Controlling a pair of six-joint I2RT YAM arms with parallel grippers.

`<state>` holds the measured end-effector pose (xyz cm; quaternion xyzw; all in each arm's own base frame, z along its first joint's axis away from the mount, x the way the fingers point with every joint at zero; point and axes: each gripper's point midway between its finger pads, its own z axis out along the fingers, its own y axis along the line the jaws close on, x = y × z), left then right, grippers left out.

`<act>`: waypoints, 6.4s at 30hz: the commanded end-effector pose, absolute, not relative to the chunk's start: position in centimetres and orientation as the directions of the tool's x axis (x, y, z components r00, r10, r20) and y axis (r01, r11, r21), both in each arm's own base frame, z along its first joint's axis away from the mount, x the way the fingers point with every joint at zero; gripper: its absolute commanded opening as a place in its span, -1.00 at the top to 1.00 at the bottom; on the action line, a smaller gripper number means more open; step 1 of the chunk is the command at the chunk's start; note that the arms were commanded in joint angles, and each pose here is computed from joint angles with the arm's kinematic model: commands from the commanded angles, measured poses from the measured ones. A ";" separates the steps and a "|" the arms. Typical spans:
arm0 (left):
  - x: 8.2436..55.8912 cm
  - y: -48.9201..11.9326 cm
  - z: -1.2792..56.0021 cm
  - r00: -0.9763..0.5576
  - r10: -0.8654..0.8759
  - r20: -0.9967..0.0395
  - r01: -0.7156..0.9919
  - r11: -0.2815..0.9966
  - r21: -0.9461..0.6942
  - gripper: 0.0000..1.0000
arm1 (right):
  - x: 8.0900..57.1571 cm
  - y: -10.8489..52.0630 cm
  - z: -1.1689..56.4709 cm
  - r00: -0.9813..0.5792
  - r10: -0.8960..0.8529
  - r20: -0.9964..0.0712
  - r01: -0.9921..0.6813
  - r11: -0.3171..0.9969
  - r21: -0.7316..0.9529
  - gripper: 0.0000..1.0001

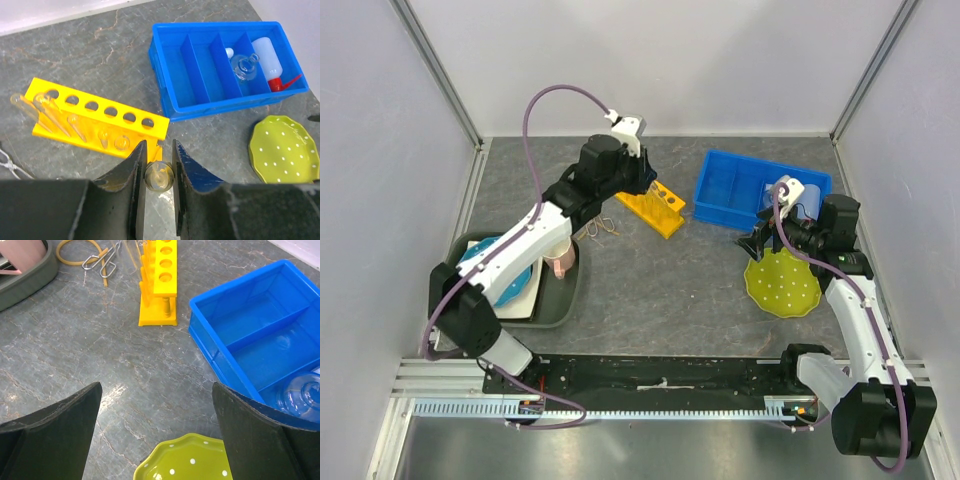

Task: Organize the chemistry lab equipment

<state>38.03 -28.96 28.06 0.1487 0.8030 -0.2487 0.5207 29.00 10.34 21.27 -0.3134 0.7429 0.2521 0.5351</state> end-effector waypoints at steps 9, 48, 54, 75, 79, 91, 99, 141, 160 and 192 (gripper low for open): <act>41.9 -30.5 27.2 -0.395 0.131 -0.909 0.525 0.844 -0.107 0.81 | 29.1 10.1 21.6 -0.196 -0.214 -0.957 -0.733 0.680 -0.001 -0.96; 42.2 -32.9 19.4 -0.504 0.304 -0.808 0.601 0.796 -0.076 0.65 | 29.3 10.1 20.6 -0.228 -0.219 -0.949 -0.738 0.674 0.022 -0.96; 42.3 -33.3 18.9 -0.517 0.306 -0.800 0.597 0.799 -0.080 0.38 | 29.4 10.0 20.4 -0.234 -0.222 -0.947 -0.737 0.675 0.023 -0.96; 39.8 -28.8 30.4 -0.373 0.153 -0.915 0.536 0.841 -0.078 -0.46 | 29.7 9.7 19.9 -0.241 -0.239 -0.940 -0.728 0.686 0.012 -0.96; 38.6 -26.8 30.9 -0.371 0.106 -0.922 0.508 0.854 -0.107 -0.50 | 29.7 9.6 19.8 -0.241 -0.241 -0.940 -0.726 0.687 0.010 -0.96; 35.7 -20.2 25.9 -0.452 -0.037 -0.891 0.369 0.902 -0.224 -0.80 | 29.9 9.3 19.4 -0.245 -0.255 -0.936 -0.719 0.695 -0.002 -0.96; 35.6 -18.1 22.1 -0.536 -0.060 -0.842 0.303 0.918 -0.258 -0.80 | 30.0 9.2 19.1 -0.256 -0.257 -0.932 -0.716 0.698 0.004 -0.96; 44.7 -9.0 6.5 -0.792 -0.443 -0.421 -0.396 0.896 -0.198 -0.23 | 30.1 9.3 19.0 -0.259 -0.258 -0.931 -0.719 0.695 0.007 -0.96; 45.3 -7.9 1.6 -0.788 -0.515 -0.337 -0.525 0.848 -0.067 -0.04 | 30.1 9.2 18.9 -0.261 -0.258 -0.930 -0.717 0.697 0.008 -0.96; 51.4 -6.9 16.7 -0.633 -0.267 -0.726 -0.258 0.958 -0.127 0.96 | 30.2 9.1 19.0 -0.260 -0.264 -0.929 -0.714 0.700 0.000 -0.96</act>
